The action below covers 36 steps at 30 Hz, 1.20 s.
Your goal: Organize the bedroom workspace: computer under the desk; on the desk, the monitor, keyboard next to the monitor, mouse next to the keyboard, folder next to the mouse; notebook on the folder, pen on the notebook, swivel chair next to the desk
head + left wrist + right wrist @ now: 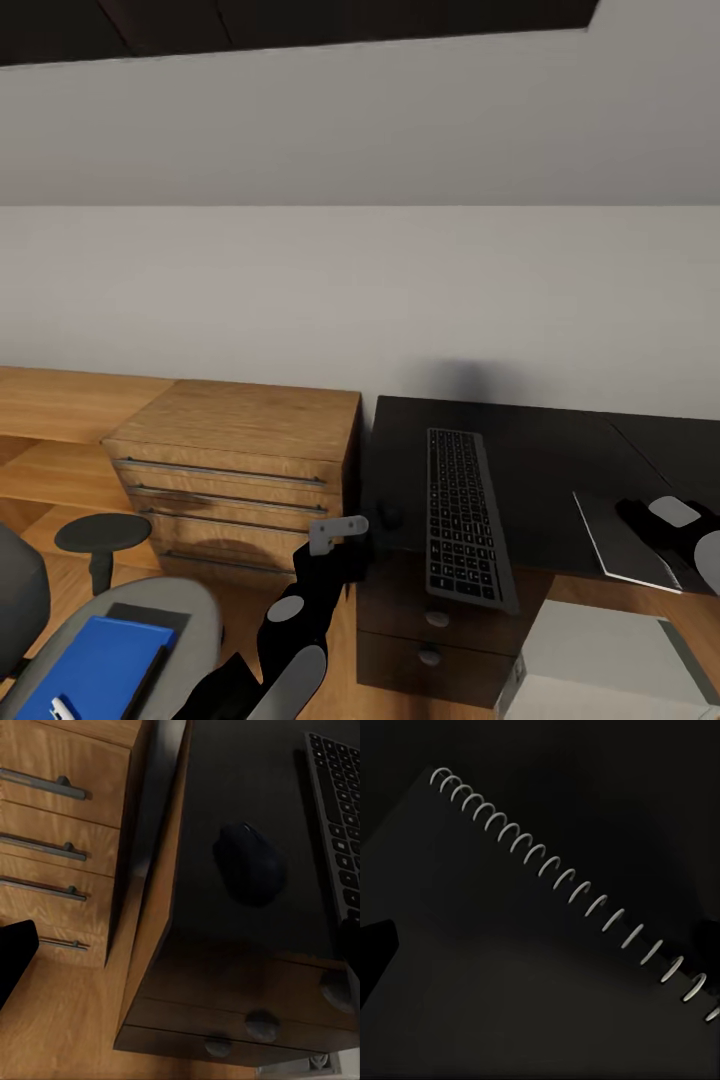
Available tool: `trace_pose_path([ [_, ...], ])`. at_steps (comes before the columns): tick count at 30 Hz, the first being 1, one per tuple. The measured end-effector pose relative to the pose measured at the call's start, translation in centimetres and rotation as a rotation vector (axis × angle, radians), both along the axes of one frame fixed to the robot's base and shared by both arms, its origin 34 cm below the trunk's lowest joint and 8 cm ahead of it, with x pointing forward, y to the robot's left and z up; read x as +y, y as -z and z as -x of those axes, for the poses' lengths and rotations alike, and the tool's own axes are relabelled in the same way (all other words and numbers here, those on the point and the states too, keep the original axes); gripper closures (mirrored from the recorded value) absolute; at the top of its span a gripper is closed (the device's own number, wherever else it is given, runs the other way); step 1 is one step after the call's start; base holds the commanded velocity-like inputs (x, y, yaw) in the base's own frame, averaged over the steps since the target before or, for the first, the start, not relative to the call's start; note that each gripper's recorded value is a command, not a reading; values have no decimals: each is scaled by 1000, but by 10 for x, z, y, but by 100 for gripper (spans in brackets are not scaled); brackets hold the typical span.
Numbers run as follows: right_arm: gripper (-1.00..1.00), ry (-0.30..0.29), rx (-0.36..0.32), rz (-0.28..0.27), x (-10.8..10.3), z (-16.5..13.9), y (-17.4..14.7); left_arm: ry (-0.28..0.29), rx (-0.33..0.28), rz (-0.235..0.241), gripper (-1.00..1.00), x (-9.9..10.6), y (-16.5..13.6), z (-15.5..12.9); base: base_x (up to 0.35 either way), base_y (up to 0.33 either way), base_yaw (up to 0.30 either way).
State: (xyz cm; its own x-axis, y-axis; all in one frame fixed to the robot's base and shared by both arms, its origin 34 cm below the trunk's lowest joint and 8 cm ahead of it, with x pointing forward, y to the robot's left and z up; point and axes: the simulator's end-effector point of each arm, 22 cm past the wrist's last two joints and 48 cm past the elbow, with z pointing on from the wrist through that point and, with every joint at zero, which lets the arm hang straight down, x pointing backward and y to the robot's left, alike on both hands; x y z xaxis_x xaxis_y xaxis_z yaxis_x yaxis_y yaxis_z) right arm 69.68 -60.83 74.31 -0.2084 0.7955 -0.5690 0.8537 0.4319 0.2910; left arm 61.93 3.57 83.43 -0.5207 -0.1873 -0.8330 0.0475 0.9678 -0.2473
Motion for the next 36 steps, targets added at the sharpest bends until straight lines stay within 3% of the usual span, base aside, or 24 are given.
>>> trace_pose_path([
  [23,-100,-7,-9,2,6,-5,0,2,0,-1,-100,-1,0,0,-67,7,0],
  [36,-100,1,-14,-9,8,-6,-11,31,0,-10,-100,-11,-10,6,-13,1,0],
])
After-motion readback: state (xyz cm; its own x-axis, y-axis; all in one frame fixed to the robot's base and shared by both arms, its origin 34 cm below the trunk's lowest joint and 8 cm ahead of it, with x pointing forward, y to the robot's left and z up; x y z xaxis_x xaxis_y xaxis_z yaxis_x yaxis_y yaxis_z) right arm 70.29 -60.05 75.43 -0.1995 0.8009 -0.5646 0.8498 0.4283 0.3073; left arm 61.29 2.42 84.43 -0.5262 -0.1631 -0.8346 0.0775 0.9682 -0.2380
